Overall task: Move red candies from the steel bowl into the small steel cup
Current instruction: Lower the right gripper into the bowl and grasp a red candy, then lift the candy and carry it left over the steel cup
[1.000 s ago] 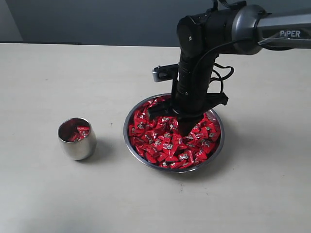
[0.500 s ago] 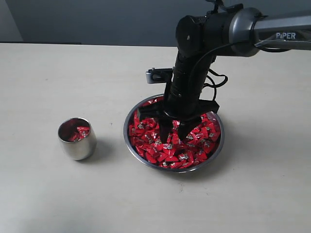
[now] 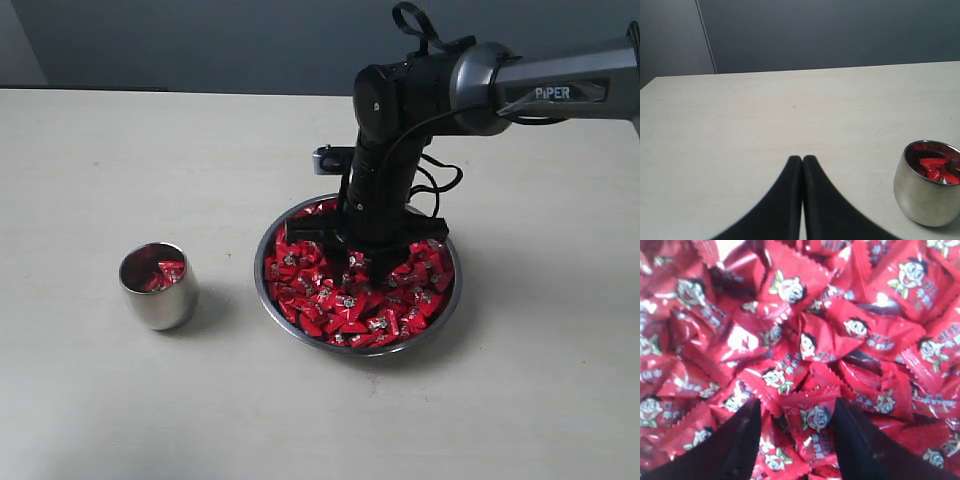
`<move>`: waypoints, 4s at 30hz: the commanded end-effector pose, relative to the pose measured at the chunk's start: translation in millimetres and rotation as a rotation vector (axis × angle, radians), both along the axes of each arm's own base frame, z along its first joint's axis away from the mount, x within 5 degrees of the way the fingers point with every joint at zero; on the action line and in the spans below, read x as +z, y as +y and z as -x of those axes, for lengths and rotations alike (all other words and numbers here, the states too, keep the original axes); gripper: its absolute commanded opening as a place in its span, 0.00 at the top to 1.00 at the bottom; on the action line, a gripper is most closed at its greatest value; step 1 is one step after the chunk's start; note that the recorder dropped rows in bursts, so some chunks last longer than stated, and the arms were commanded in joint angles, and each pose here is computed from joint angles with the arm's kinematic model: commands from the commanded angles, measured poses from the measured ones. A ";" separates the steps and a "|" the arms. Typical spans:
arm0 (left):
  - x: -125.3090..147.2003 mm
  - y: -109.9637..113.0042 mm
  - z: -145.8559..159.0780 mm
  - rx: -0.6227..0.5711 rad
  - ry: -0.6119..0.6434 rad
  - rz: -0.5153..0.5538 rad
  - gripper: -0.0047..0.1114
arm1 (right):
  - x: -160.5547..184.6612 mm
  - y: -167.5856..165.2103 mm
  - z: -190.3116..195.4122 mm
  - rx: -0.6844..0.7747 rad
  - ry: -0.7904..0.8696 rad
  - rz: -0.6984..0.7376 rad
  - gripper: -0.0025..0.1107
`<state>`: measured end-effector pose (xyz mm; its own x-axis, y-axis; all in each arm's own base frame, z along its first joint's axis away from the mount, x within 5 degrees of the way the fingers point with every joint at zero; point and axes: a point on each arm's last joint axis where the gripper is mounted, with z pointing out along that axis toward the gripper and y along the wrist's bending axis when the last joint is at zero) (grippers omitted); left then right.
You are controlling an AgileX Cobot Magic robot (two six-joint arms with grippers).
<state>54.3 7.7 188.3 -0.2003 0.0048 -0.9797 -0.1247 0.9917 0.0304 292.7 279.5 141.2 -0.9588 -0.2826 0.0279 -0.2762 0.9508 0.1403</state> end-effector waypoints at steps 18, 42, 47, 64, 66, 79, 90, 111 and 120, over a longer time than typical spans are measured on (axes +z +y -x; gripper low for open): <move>-0.9 -0.1 0.2 0.001 -0.003 0.004 0.96 | -17.7 -13.8 4.0 0.071 0.094 0.177 0.58; -0.9 -0.1 0.2 0.001 -0.003 0.004 0.96 | -15.1 -12.9 2.1 0.161 0.063 0.154 0.98; -0.9 -0.1 0.2 0.001 -0.003 0.004 0.96 | 7.2 -9.5 -9.7 0.189 -0.023 0.161 0.98; -0.9 -0.1 0.2 0.001 -0.003 0.004 0.96 | 73.7 24.2 -37.6 0.224 -0.368 -0.169 0.98; -0.9 -0.1 0.2 0.001 -0.003 0.004 0.96 | 78.3 36.3 -35.4 0.254 -0.375 -0.312 0.98; -0.9 -0.1 0.2 0.001 -0.003 0.004 0.96 | 86.9 74.4 -18.2 0.638 -0.435 -0.672 0.99; -0.9 -0.1 0.2 0.001 -0.003 0.004 0.96 | 100.1 124.7 7.7 1.036 -0.486 -0.510 0.99; -0.9 -0.1 0.2 0.001 -0.003 0.004 0.96 | 55.9 163.3 45.8 1.201 -0.344 -0.407 0.99; -0.9 -0.1 0.2 0.001 -0.003 0.004 0.96 | 52.6 165.0 41.8 1.197 -0.383 -0.391 0.99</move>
<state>54.3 7.7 188.3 -0.2003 0.0048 -0.9797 -0.1247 0.9917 0.0304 249.5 443.8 192.3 -0.0440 -0.8883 -0.4572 -0.9959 0.0031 0.0900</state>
